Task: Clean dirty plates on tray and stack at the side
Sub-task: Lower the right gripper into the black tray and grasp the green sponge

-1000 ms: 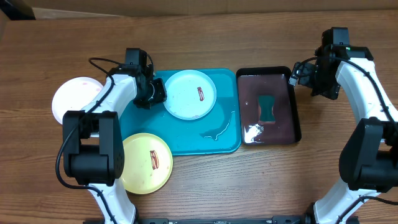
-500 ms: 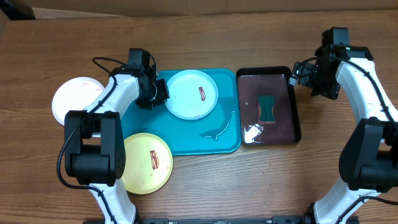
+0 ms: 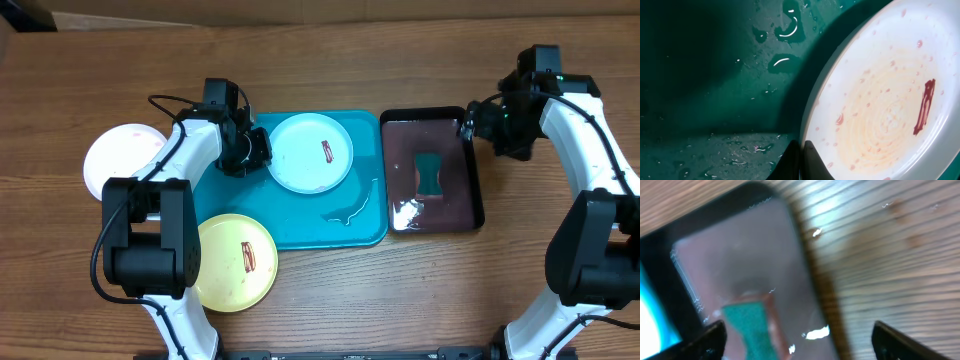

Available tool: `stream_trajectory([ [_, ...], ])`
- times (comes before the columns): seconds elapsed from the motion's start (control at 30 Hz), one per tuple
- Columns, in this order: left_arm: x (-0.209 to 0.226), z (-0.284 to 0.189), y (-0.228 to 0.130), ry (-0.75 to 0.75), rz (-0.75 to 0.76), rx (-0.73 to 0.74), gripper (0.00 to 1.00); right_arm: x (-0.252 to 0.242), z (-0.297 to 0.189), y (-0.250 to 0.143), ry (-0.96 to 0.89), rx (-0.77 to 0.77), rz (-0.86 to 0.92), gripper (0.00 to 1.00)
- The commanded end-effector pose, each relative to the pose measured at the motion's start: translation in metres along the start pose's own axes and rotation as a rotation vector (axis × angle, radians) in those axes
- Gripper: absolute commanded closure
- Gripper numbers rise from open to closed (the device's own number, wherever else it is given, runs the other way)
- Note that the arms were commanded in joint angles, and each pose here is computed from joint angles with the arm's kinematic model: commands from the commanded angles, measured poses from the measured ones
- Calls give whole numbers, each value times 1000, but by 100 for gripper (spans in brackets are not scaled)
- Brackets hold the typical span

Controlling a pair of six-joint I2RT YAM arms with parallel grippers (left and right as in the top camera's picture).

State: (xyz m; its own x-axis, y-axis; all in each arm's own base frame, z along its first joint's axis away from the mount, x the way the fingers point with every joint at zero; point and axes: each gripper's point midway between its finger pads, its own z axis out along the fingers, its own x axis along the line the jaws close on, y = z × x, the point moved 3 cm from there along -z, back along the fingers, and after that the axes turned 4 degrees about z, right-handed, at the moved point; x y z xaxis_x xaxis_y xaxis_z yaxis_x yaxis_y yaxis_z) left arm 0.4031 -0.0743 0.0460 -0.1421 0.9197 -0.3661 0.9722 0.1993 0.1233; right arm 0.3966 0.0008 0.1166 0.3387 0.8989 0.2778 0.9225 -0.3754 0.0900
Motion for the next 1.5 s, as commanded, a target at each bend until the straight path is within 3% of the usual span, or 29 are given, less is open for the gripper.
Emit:
stream_trajectory([
  [0.0,-4,1,3,-36,17,5,96,29,-7,-30,178,143,-54,35],
  [0.23,-4,1,4,-36,18,3,96,27,15,-73,-19,256,-137,35],
  [0.37,-5,1,4,-37,19,1,96,33,38,-88,-127,237,-238,30],
  [0.5,-5,1,4,-37,19,1,96,27,52,-91,-245,177,-221,29],
  [0.73,-5,1,4,-37,19,0,96,30,82,-101,-221,132,-255,32],
  [0.77,-5,1,4,-37,19,0,96,29,85,-103,-220,129,-258,38],
  [0.8,-5,1,4,-37,19,0,96,27,88,-104,-219,127,-259,85],
  [0.83,-4,1,4,-37,19,0,96,27,89,-105,-220,130,-259,96],
  [0.9,-5,1,4,-37,19,0,96,28,87,-104,-220,129,-260,96],
  [0.93,-4,1,5,-37,19,0,96,29,84,-103,-221,131,-259,91],
  [1.0,-5,1,5,-38,19,-1,96,32,76,-99,-224,134,-254,29],
  [1.07,-5,1,5,-38,20,-3,96,36,70,-92,-219,122,-253,19],
  [1.23,-5,1,5,-38,20,-3,96,43,68,-75,-207,49,-262,13],
  [1.3,-5,1,5,-38,21,-4,96,43,72,-74,-197,33,-263,16],
  [1.33,-5,1,5,-38,20,-4,96,42,75,-74,-195,30,-264,22],
  [1.4,-5,1,5,-38,21,-4,96,40,80,-77,-200,39,-263,48],
  [1.47,-5,1,5,-38,20,-4,96,39,83,-80,-206,52,-266,67],
])
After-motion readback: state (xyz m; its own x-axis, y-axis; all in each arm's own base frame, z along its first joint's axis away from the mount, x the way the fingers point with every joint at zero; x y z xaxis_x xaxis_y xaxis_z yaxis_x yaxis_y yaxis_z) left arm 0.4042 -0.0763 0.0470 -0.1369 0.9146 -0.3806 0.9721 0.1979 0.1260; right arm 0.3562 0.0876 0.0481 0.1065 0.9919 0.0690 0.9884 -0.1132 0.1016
